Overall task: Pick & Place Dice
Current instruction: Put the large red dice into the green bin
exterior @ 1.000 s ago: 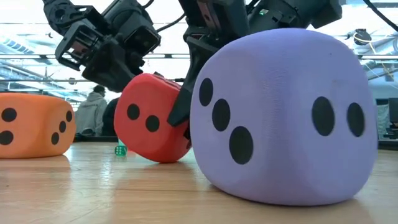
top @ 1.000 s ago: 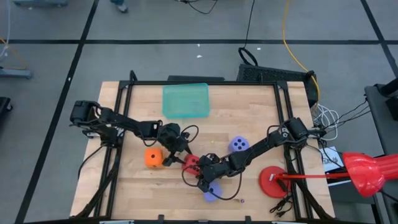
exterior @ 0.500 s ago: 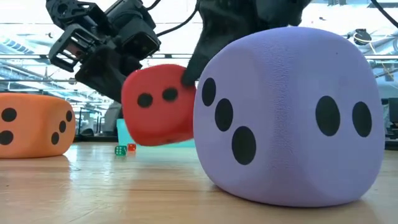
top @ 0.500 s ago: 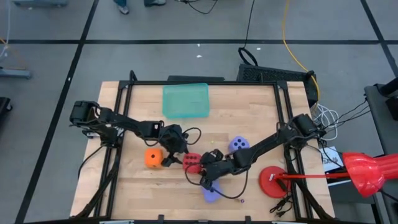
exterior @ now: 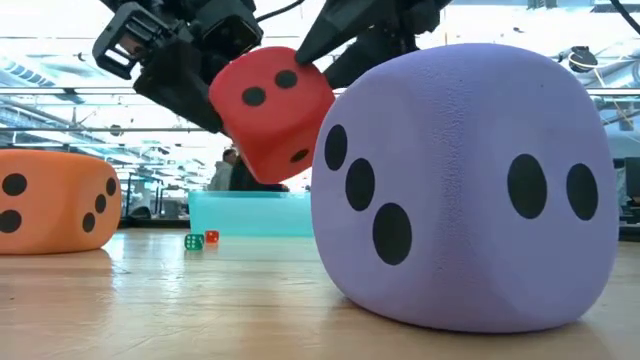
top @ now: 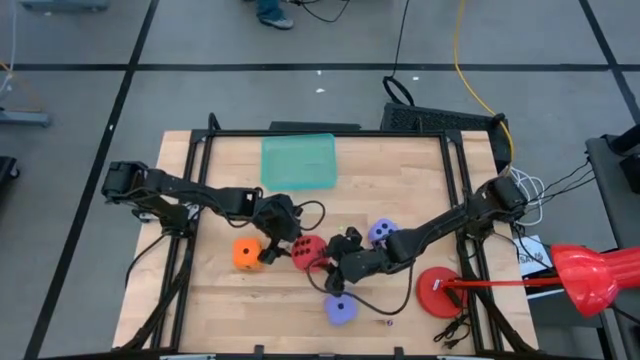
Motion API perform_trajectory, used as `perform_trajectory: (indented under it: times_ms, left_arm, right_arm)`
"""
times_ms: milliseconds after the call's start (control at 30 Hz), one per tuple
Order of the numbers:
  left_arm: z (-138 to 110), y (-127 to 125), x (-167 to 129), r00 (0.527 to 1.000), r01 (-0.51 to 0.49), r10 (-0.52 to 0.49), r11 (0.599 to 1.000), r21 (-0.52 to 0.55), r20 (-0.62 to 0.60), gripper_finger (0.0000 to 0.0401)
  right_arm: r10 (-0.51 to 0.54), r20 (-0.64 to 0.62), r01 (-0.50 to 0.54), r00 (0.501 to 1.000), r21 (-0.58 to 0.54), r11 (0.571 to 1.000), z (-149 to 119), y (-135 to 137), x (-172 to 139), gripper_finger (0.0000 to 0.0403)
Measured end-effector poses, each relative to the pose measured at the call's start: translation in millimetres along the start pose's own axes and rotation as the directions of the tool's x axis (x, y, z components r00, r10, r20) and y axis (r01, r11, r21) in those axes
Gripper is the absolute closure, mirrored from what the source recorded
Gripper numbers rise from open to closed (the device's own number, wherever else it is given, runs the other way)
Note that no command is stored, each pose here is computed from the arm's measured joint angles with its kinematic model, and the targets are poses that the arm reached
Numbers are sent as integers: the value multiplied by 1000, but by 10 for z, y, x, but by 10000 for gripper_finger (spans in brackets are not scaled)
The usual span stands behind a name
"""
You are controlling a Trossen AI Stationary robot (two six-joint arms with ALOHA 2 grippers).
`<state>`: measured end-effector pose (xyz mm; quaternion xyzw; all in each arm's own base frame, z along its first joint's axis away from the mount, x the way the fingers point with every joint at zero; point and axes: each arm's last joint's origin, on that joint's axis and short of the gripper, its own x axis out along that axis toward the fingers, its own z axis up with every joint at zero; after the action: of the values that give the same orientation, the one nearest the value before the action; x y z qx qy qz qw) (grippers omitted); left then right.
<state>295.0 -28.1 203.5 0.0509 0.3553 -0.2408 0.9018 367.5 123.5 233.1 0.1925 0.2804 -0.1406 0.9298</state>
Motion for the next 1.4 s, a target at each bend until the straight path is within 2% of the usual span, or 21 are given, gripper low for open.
perform_trajectory:
  times_ms: [367,833,1233,1400]
  left_arm:
    - [101,184,-187,997,-62,61,998,-27,-52,134]
    - [330,545,-512,984,-175,175,984,-33,7,134]
    - [193,872,-736,964,-265,265,961,-77,-7,134]
    - [269,1028,-1039,950,-302,307,950,-83,61,134]
  right_arm:
    - [-41,77,44,996,-39,998,269,-167,-93,250]
    - [-76,187,95,979,-95,991,683,-464,-223,250]
    - [-135,198,162,971,-124,979,856,-761,-166,249]
    - [-169,231,201,958,-124,972,970,-896,-195,249]
